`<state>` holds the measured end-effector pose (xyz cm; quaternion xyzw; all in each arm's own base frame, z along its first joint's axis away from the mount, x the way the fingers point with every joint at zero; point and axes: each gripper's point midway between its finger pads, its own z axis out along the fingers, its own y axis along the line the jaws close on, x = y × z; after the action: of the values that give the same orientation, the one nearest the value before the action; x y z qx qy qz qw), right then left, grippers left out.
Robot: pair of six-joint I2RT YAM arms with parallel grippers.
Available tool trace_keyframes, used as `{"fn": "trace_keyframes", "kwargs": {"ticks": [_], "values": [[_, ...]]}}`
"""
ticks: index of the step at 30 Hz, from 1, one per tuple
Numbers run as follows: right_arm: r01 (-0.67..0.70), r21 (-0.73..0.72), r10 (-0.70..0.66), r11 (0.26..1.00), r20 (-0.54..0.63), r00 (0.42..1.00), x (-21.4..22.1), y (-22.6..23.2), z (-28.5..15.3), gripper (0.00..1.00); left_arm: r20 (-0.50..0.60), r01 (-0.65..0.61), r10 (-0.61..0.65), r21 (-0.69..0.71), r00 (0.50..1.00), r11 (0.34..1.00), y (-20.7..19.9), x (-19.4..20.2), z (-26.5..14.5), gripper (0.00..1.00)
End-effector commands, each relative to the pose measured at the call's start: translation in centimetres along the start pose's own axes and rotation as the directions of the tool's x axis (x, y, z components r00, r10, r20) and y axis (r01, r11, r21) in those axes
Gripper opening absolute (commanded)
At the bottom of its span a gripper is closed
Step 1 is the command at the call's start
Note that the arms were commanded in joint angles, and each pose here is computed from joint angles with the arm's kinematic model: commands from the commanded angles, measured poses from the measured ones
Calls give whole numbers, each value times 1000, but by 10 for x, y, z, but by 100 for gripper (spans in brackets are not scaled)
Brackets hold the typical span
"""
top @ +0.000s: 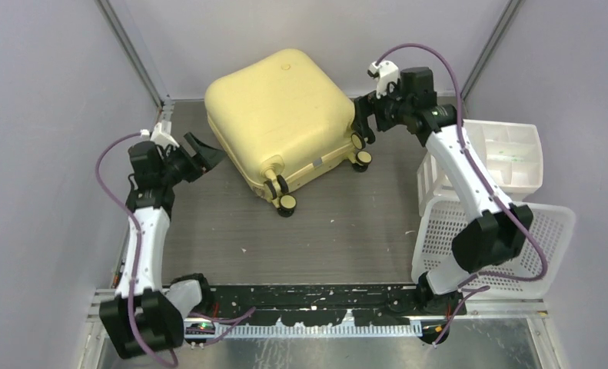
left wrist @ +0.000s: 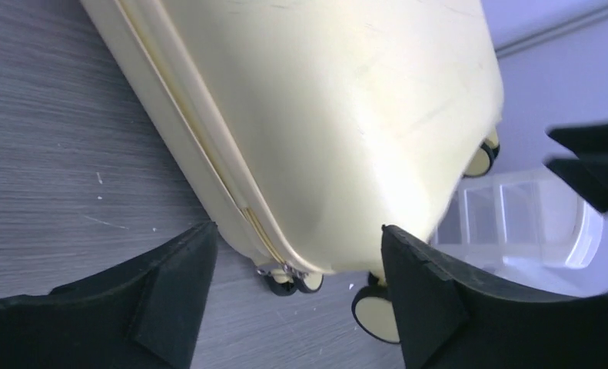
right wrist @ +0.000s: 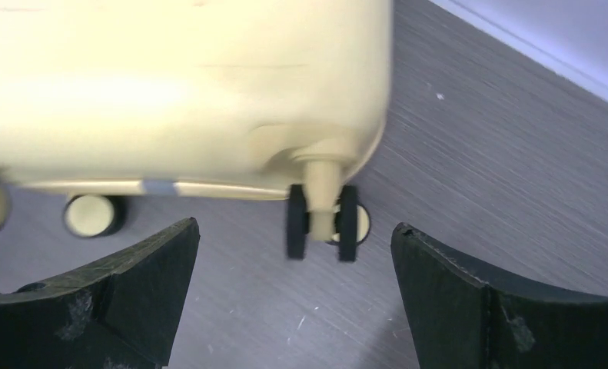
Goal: Open, take out, and arrange the luggage
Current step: Adjust the luggage at the center of the board.
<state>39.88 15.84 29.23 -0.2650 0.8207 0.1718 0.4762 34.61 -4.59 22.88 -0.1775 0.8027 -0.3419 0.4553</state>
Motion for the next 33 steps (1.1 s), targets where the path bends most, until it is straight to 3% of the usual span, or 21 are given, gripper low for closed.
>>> {"fn": "trace_keyframes", "kwargs": {"ticks": [1, 5, 9, 15, 18, 21, 23, 28, 33], "values": [[-57, 164, 78, 985, -121, 990, 18, -39, 27, 100, -14, -165, 166, 35, 986, 986, -16, 27, -43, 82], [-91, 110, 112, 990, -197, 974, 33, -34, 46, 99, 76, -211, 211, -11, 975, 977, -1, 43, -57, 94], [-112, 59, 123, 992, -230, 965, 47, -26, 57, 93, 131, -230, 228, 5, 965, 973, -8, 45, -68, 96], [-133, 3, 130, 991, -240, 962, 54, -15, 67, 67, 91, -205, 202, 24, 975, 978, -8, 49, -63, 96], [-135, -2, 131, 991, -217, 967, 55, -11, 64, 55, 111, -124, 135, -100, 985, 987, 19, 41, -53, 96], [-123, -1, 121, 992, -185, 975, 54, -5, 57, 43, 106, -64, 78, -132, 991, 989, 25, 31, -42, 87], [-127, 5, 126, 992, -168, 978, 56, -1, 53, 36, 91, -5, 17, -135, 996, 991, 30, 26, -28, 75], [-198, 4, 197, 980, -120, 973, 59, 10, 43, 26, 55, 161, -155, -114, 986, 980, 40, 13, 16, 53], [-319, -59, 313, 946, -94, 945, 71, 38, 37, 18, -60, 243, -247, -69, 967, 967, 37, 12, 64, 46]]}}
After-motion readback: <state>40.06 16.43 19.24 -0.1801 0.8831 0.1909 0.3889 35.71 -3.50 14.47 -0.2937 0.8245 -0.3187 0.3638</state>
